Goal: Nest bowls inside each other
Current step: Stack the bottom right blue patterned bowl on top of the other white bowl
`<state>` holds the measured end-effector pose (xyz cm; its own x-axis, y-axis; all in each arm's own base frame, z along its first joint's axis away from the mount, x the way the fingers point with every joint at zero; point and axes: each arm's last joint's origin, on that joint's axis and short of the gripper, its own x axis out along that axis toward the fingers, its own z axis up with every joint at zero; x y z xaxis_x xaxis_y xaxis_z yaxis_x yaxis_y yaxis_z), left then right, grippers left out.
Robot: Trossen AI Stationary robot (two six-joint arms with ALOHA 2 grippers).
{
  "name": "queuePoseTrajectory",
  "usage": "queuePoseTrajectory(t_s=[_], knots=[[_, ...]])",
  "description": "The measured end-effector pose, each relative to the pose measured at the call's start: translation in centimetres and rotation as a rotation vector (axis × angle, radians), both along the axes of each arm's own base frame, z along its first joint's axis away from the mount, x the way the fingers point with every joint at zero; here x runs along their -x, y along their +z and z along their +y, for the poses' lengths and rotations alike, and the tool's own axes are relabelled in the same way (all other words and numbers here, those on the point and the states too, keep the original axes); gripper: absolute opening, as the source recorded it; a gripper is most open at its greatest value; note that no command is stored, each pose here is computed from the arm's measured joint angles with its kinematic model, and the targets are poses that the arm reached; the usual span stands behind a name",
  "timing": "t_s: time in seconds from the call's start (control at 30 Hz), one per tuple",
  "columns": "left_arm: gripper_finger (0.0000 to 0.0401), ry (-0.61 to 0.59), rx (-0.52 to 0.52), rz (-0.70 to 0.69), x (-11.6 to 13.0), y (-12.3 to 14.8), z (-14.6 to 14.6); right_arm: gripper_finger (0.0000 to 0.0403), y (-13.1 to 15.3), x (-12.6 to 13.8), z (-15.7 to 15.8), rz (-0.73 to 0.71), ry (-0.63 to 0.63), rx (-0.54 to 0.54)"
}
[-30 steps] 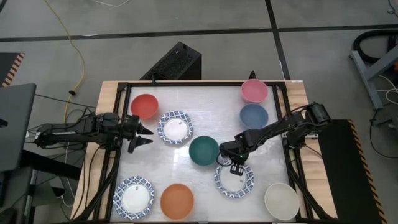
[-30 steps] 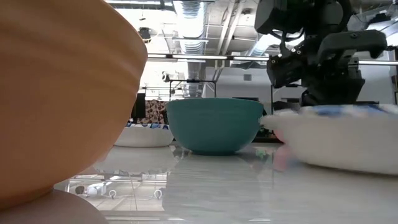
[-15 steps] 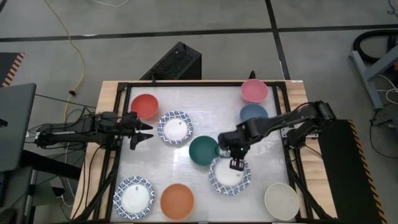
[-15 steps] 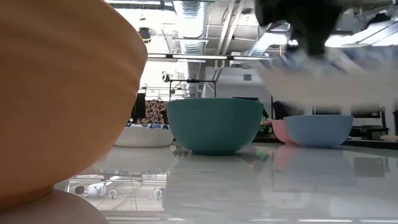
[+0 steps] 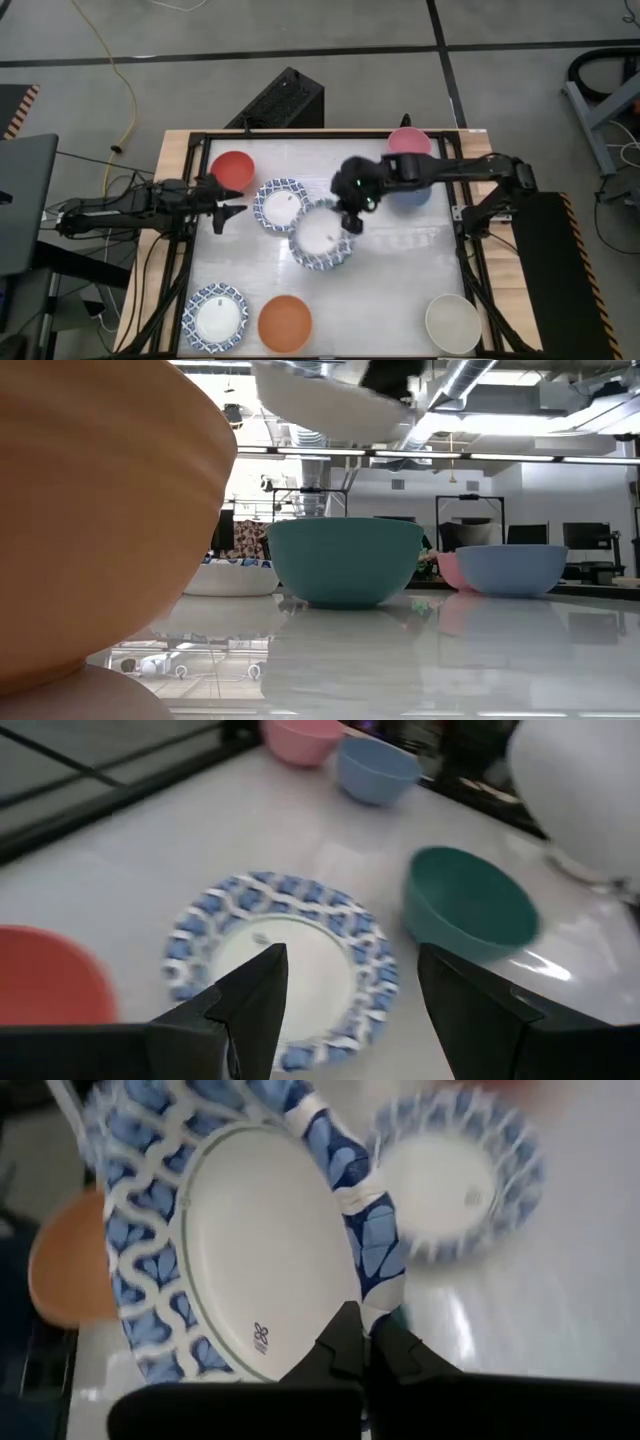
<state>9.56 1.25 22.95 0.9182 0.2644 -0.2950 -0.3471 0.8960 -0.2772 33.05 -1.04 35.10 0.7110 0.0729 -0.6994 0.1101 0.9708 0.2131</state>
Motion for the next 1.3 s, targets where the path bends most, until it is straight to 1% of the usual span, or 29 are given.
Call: queuePoseTrajectory(t_s=[0.07, 0.23, 0.33, 0.4, 0.57, 0.7, 0.8, 0.97, 1.1, 1.3], knots=[[0.0214, 0.019, -0.014, 0.002, 0.0, 0.0, 0.1, 0.0011, 0.2, -0.7, -1.7, -0.062, -0.056, -0.01], [0.0214, 0.015, -0.03, 0.004, 0.0, 0.0, 0.1, 0.0012, -0.9, -2.2, -6.5, -0.122, -0.262, -0.086], [0.0214, 0.018, -0.051, 0.009, 0.0, 0.1, 0.1, 0.0012, -2.0, -3.3, -8.9, -0.155, -0.323, -0.086], [0.0214, 0.021, -0.057, 0.01, 0.0, 0.1, 0.1, 0.0012, -3.2, -4.0, -10.1, -0.148, -0.355, -0.108], [0.0214, 0.008, -0.114, -0.018, 0.6, 0.6, 0.1, 0.0012, -5.8, -5.8, -11.8, -0.152, -0.331, -0.165], [0.0214, 0.019, -0.138, -0.104, 1.7, 2.1, 0.0, 0.0012, -8.0, -7.2, -12.4, -0.144, -0.307, -0.211], [0.0214, 0.029, -0.13, -0.181, 2.7, 2.9, 0.0, 0.0013, -9.2, -7.9, -12.8, -0.149, -0.291, -0.233], [0.0214, 0.033, -0.122, -0.228, 3.7, 3.0, -0.1, 0.0013, -10.7, -8.7, -13.2, -0.153, -0.296, -0.255], [0.0214, 0.046, -0.125, -0.249, 4.0, 3.1, -0.1, 0.0013, -11.1, -8.7, -13.2, -0.125, -0.298, -0.263], [0.0214, 0.059, -0.127, -0.242, 3.9, 3.0, -0.1, 0.0014, -11.0, -8.7, -13.2, -0.133, -0.293, -0.262]])
